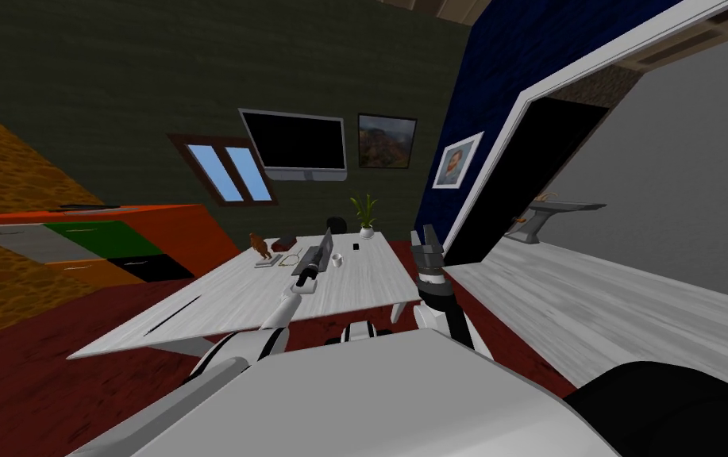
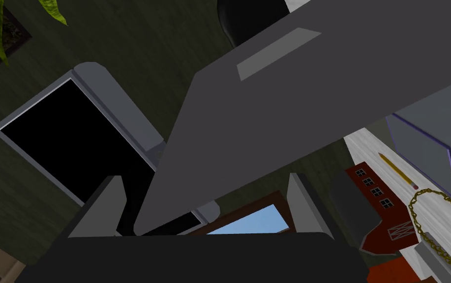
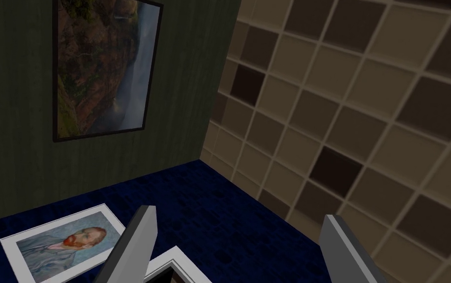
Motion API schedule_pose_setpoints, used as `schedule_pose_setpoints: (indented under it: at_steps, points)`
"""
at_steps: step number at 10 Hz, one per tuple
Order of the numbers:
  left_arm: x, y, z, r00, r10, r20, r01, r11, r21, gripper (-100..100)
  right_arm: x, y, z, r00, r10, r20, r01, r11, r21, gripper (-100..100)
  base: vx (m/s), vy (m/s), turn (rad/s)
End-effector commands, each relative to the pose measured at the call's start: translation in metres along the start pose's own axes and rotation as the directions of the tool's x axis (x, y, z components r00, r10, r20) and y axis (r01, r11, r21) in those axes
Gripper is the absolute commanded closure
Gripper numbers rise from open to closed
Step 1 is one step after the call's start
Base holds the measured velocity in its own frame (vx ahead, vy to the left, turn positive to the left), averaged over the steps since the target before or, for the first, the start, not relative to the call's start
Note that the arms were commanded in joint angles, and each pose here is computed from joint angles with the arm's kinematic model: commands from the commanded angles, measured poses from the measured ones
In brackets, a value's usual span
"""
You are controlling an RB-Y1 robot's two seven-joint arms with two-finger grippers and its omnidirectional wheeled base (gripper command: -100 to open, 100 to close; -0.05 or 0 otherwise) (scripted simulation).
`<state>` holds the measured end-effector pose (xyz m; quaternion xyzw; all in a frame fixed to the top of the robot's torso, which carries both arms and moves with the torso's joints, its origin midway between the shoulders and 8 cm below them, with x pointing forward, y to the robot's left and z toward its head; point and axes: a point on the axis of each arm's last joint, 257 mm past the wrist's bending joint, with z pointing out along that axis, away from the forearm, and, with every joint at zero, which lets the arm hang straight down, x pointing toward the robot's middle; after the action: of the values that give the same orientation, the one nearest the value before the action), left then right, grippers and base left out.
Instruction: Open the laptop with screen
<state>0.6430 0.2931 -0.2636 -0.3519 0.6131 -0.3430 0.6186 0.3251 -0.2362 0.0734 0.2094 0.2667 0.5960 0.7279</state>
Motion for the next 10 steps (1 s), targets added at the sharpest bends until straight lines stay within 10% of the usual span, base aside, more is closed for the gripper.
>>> schedule_pose_setpoints:
  at_steps: [1,10]
  points:
    - [-0.029,0.031,-0.022,0.9983,-0.018,0.056,0.020,0.9985,-0.050,-100,0.000,0.000,0.000,1.000,0.000,0.000,0.000,1.000,0.000,0,0.031,0.006,-0.394]
    - [-0.085,0.061,-0.062,0.9884,-0.014,0.151,0.029,0.9949,-0.096,-100,0.000,0.000,0.000,1.000,0.000,0.000,0.000,1.000,0.000,0,0.014,0.003,-0.130]
